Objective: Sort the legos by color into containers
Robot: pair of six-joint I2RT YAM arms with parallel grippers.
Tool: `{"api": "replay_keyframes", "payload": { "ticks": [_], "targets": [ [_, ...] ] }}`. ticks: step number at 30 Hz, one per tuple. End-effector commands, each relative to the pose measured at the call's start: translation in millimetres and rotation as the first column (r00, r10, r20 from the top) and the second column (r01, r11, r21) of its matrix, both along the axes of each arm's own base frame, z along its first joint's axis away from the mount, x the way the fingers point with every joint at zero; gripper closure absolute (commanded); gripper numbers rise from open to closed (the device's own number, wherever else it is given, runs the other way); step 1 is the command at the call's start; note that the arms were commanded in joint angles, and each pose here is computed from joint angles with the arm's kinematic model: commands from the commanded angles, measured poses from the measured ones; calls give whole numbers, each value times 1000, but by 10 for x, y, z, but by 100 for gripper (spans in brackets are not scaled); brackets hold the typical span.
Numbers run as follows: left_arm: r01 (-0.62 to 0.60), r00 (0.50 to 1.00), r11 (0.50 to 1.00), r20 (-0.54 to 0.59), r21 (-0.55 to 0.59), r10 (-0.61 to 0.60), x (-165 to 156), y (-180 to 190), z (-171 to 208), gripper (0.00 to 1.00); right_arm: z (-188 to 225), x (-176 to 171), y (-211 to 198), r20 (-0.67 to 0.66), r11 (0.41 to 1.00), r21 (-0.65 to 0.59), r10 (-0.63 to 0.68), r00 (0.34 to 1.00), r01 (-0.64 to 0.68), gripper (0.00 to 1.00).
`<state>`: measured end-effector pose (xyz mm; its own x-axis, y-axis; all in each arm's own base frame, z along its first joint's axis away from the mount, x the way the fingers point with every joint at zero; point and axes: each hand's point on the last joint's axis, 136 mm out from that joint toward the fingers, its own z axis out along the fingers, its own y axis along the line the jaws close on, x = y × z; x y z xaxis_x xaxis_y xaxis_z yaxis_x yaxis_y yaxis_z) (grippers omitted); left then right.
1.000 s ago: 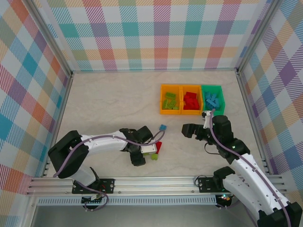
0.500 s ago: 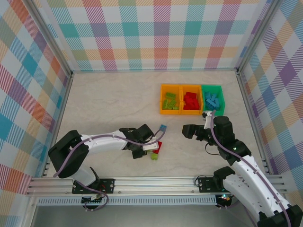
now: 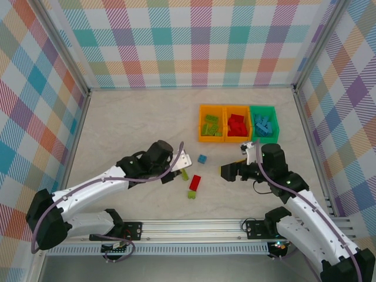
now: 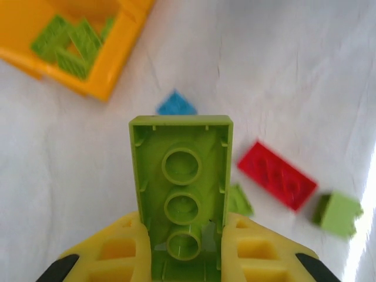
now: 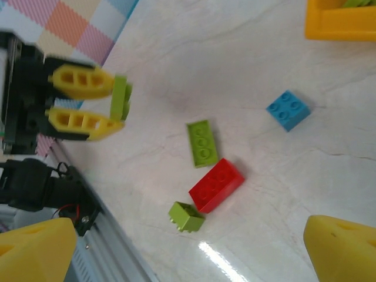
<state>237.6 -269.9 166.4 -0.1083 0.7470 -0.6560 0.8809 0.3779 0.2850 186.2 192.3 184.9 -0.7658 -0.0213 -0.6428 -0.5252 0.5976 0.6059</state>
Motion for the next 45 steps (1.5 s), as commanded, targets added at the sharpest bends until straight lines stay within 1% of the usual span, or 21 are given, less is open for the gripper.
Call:
{"api": "replay_keyframes", "payload": {
  "ticks": [1, 4, 5, 6, 8, 9, 13, 14, 17, 18, 20, 23, 26, 29, 32, 34, 37, 39, 41, 43, 45],
  "targets": [
    [-13, 999, 988, 39, -152, 20, 402, -462, 249, 89, 141, 31, 82, 53, 998, 52, 28, 998, -31, 0],
    [-181, 982, 963, 14, -199, 187, 948, -729, 244, 88, 118, 101, 13, 48, 998, 40, -42, 998, 41, 0],
    [-275, 960, 943, 5, -190, 281, 1181, -765, 193, 87, 117, 107, -7, 45, 998, 38, -59, 997, 57, 0],
    [-378, 924, 910, -5, -171, 383, 1414, -756, 157, 85, 121, 104, -23, 42, 997, 39, -71, 997, 70, 0],
    [-508, 861, 859, -53, -65, 505, 1714, -717, -47, 79, 135, 80, -49, 39, 996, 39, -83, 996, 81, 0],
    [-547, 837, 836, -65, -48, 544, 1862, -745, -67, 78, 148, 68, -65, 38, 995, 38, -90, 995, 88, 0],
    [-551, 834, 829, -104, -92, 542, 2129, -987, -162, 76, 187, 16, -122, 43, 994, 34, -110, 993, 108, 0],
    [-563, 826, 821, -110, -92, 553, 2182, -1018, -188, 72, 197, 2, -137, 44, 993, 32, -114, 993, 112, 0],
    [-570, 821, 815, -117, -105, 559, 2281, -1097, -183, 41, 196, -34, -170, 43, 992, 23, -122, 992, 121, 0],
    [-565, 825, 817, -119, -120, 553, 2290, -1128, -164, 38, 203, -40, -178, 46, 992, 22, -124, 991, 123, 0],
    [-551, 834, 820, -122, -155, 538, 2295, -1170, -51, 26, 186, -45, -188, 44, 992, 14, -125, 991, 125, 0],
    [-538, 843, 818, -113, -205, 526, 2272, -1169, 208, 23, 166, -30, -191, 47, 992, 1, -124, 991, 124, 0],
    [-509, 859, 817, -92, -271, 504, 2129, -1072, 603, 23, 136, 26, -205, 58, 991, -29, -132, 990, 134, 0],
    [-467, 879, 832, -49, -299, 475, 1846, -825, 971, 23, 106, 66, -142, 102, 991, -90, -85, 991, 94, 0],
    [-400, 908, 868, 0, -294, 419, 1428, -510, 1166, 23, 44, 93, 58, 159, 978, -208, 21, 987, 13, 0],
    [-356, 922, 892, 48, -280, 384, 1129, -261, 1256, 23, -22, 89, 308, 196, 955, -289, 127, 972, -67, 0],
    [-275, 945, 934, 115, -227, 306, 636, 114, 1239, 24, -156, 40, 772, 227, 906, -374, 296, 928, -197, 0],
    [-170, 972, 970, 133, -174, 194, 243, 318, 1166, 23, -297, 16, 1046, 216, 864, -423, 388, 896, -272, 0],
    [-110, 981, 985, 143, -133, 129, -79, 550, 1070, 22, -457, 20, 1249, 193, 828, -458, 447, 874, -323, 0],
    [-87, 981, 992, 163, -91, 101, -304, 779, 944, 21, -615, 58, 1408, 171, 795, -492, 488, 856, -355, 0],
    [-9, 988, 999, 153, -38, 15, -606, 958, 756, 20, -809, 119, 1508, 140, 757, -536, 516, 845, -373, 2]
  ]
}}
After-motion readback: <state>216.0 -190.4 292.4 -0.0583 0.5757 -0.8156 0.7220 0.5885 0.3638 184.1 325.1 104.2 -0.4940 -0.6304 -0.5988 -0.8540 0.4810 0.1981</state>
